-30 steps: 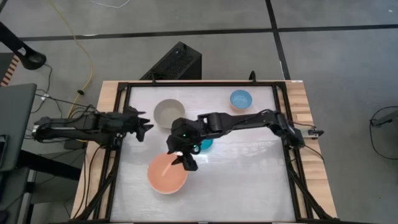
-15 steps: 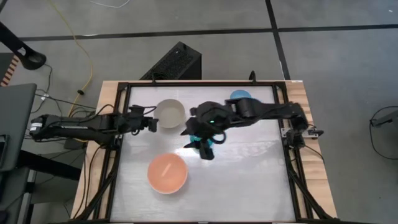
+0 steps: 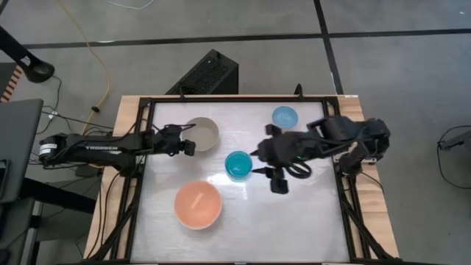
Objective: Nest bowls inside each other
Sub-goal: Stack the gray bowl on top of the light orange bowl
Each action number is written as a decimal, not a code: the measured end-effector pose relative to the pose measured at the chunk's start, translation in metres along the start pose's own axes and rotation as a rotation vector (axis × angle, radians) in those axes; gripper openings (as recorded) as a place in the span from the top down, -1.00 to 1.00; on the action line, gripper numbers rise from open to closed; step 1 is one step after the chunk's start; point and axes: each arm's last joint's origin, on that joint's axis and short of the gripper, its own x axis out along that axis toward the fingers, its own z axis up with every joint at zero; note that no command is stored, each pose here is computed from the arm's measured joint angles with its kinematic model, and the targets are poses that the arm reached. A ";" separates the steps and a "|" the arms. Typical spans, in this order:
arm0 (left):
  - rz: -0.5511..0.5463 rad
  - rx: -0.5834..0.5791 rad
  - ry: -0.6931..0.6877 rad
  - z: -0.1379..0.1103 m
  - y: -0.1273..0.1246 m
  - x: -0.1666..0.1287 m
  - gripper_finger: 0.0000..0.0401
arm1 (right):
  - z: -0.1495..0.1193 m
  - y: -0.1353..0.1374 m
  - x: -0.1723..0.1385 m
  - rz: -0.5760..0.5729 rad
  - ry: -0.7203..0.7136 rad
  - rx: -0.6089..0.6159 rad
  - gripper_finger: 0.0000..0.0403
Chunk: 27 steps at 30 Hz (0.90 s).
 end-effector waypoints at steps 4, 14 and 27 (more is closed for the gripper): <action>-0.035 0.028 0.043 -0.001 -0.001 -0.001 0.10 | -0.014 0.009 -0.019 -0.076 0.042 0.031 0.03; -0.148 0.338 0.105 0.004 -0.010 -0.016 0.10 | -0.045 0.038 -0.056 -0.248 0.017 0.093 0.03; 0.053 0.654 0.217 -0.006 0.009 -0.013 0.10 | -0.094 0.063 -0.041 -0.334 -0.008 0.253 0.03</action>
